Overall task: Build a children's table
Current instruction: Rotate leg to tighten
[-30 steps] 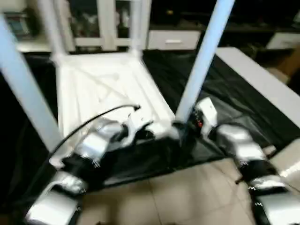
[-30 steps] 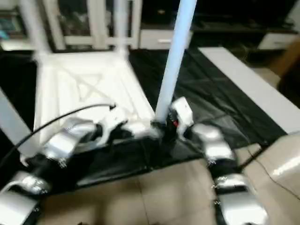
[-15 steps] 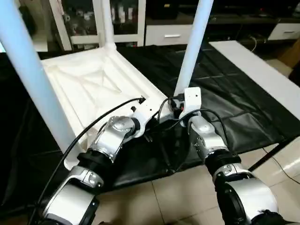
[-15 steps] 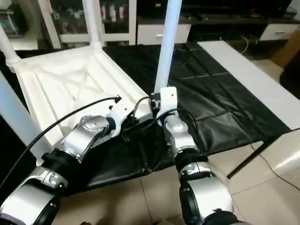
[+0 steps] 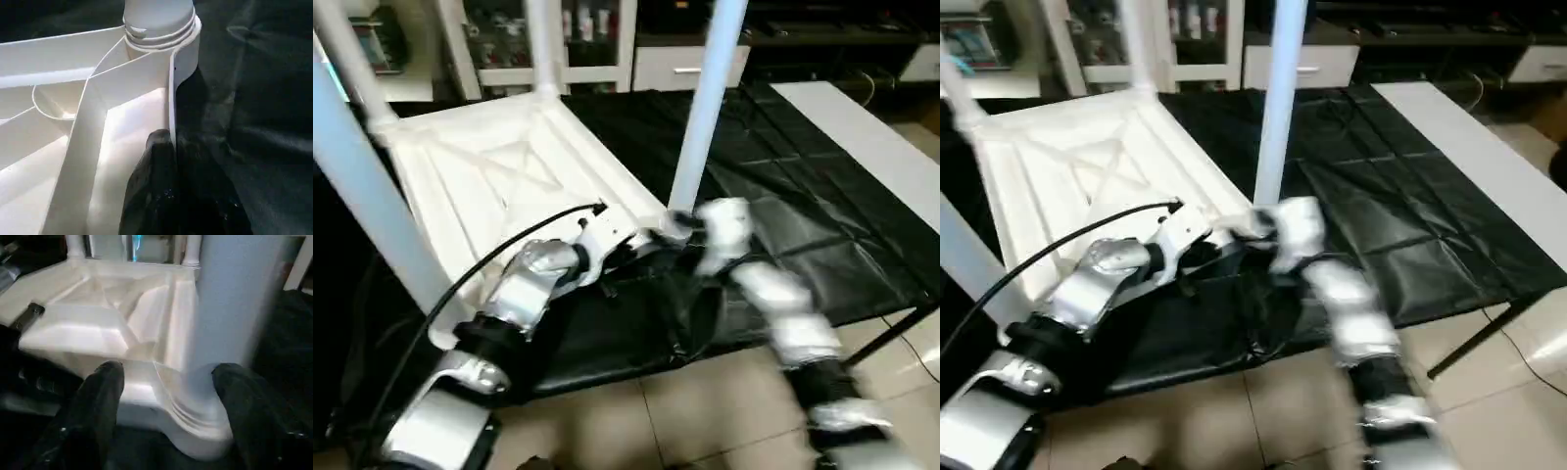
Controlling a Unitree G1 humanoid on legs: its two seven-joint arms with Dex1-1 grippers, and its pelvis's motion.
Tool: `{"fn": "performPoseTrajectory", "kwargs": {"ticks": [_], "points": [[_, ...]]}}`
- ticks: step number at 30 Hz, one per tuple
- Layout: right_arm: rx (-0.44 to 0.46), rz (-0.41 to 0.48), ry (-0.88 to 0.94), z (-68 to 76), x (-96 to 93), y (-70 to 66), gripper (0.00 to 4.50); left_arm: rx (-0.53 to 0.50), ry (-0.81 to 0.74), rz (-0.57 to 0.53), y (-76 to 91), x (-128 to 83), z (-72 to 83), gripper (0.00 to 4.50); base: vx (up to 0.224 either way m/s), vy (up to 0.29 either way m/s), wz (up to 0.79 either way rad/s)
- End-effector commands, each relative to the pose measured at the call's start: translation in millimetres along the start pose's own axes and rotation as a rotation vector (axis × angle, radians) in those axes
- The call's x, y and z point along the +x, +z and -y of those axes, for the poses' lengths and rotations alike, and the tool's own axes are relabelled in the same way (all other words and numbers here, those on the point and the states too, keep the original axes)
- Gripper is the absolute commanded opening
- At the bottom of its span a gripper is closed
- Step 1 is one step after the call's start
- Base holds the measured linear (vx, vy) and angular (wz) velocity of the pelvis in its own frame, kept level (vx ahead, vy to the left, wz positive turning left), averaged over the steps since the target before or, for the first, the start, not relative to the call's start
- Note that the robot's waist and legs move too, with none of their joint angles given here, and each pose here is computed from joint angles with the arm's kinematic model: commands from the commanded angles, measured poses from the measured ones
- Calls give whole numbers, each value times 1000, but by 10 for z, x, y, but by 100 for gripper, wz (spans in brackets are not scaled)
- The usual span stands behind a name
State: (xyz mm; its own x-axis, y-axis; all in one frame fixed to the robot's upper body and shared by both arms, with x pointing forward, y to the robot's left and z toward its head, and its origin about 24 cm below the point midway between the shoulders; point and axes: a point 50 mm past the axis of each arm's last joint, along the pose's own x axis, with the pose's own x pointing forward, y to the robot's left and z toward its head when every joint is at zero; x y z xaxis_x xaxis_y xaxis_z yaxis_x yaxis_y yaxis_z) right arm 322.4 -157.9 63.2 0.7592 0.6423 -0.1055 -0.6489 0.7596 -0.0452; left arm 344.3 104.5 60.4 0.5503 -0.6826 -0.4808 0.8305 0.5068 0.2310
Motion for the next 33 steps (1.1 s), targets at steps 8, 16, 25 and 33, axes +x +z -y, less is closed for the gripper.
{"fn": "performPoseTrajectory", "kwargs": {"ticks": [8, 16, 25, 33], "points": [[-82, -147, 193, 118, -527, 36, 422, 56, -314, 47, -92, -150, 245, 0, 0, 0, 0], [-55, -202, 444, -19, -478, 100, 448, 110, -536, 25, -140, -204, 466, 0, 0, 0, 0], [-70, -320, 637, 54, -392, 56, 448, 154, -551, -3, -90, -208, 422, 0, 0, 0, 0], [-64, -321, 672, 114, -303, 39, 394, 150, -538, -20, -130, -211, 386, 0, 0, 0, 0]]}}
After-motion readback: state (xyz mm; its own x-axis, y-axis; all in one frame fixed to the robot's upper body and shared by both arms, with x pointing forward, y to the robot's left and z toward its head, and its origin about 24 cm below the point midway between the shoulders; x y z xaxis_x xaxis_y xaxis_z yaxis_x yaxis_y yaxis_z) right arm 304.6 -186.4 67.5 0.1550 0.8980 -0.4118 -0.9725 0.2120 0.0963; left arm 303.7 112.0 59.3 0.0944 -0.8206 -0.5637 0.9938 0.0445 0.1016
